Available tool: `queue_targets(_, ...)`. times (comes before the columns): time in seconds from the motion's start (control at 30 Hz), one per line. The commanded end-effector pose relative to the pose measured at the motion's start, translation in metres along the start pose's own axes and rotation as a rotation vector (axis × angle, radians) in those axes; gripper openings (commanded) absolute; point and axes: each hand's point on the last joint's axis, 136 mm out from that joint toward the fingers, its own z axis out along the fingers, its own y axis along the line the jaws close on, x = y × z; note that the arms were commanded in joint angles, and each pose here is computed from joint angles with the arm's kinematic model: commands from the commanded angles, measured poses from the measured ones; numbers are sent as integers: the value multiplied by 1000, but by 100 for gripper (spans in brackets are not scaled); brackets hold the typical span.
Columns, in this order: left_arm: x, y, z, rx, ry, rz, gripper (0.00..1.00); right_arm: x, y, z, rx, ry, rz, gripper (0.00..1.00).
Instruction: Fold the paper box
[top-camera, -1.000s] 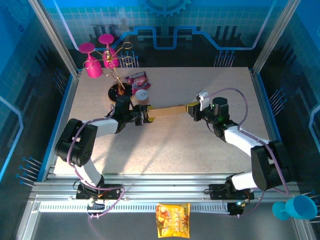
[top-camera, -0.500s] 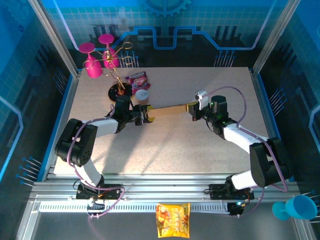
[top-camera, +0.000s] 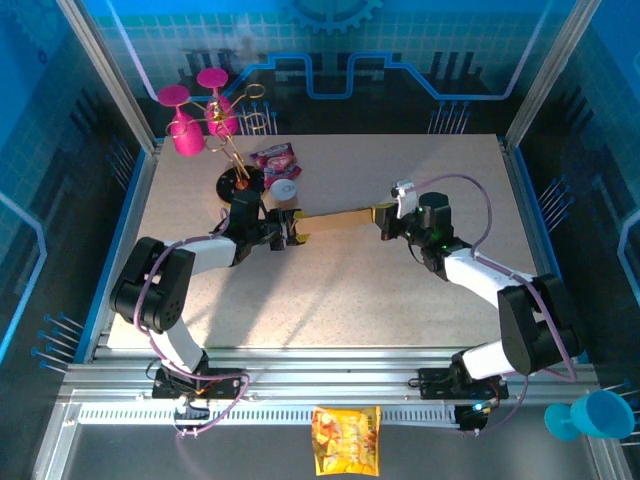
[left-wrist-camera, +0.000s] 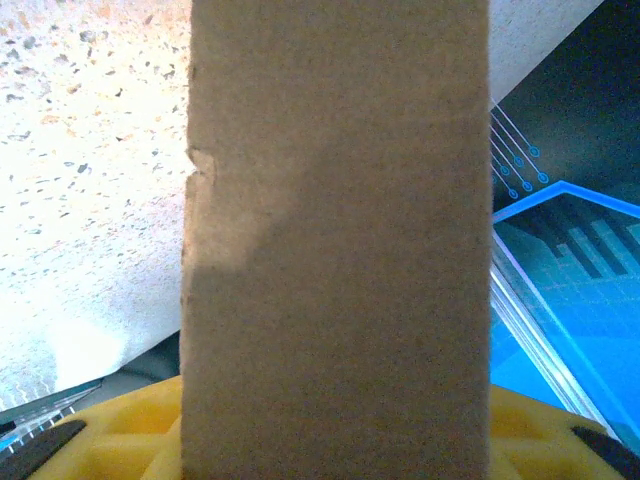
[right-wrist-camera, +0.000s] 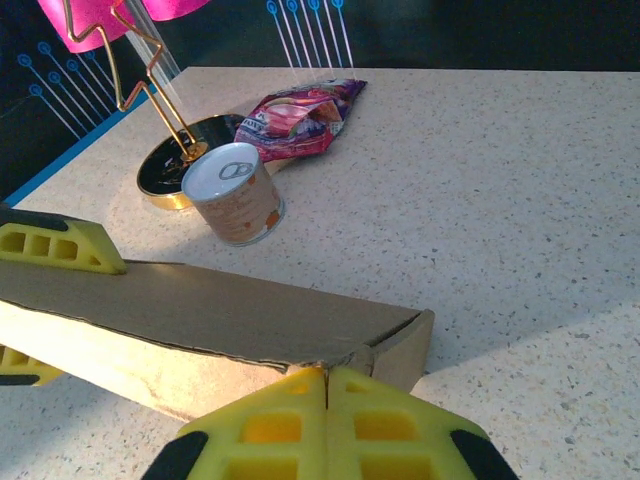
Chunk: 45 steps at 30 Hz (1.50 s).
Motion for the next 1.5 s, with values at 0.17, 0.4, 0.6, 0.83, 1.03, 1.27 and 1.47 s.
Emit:
queue_targets(0.17, 18, -17, 3, 22, 53, -536, 11, 17, 19, 7, -55, -14, -10, 0)
queue_targets(0.4, 21, -19, 4, 26, 70, -533, 10, 21, 19, 18, -70, -75, -25, 0)
queue_targets(0.6, 22, -19, 5, 34, 93, -534, 10, 33, 17, 28, -58, -73, -60, 0)
queue_targets(0.83, 29, -23, 7, 39, 123, -515, 10, 52, 11, 37, -10, -58, -109, 0)
queue_targets(1.03, 50, -28, 3, 54, 160, -477, 23, 26, 10, 20, 53, -109, -127, 0)
queue_targets(1.27, 90, -4, 8, 51, 228, -457, 32, 21, 14, -30, 123, -41, -123, 0)
queue_targets(1.47, 102, 28, 8, 30, 214, -460, 52, 41, 9, -61, 182, 11, -117, 0)
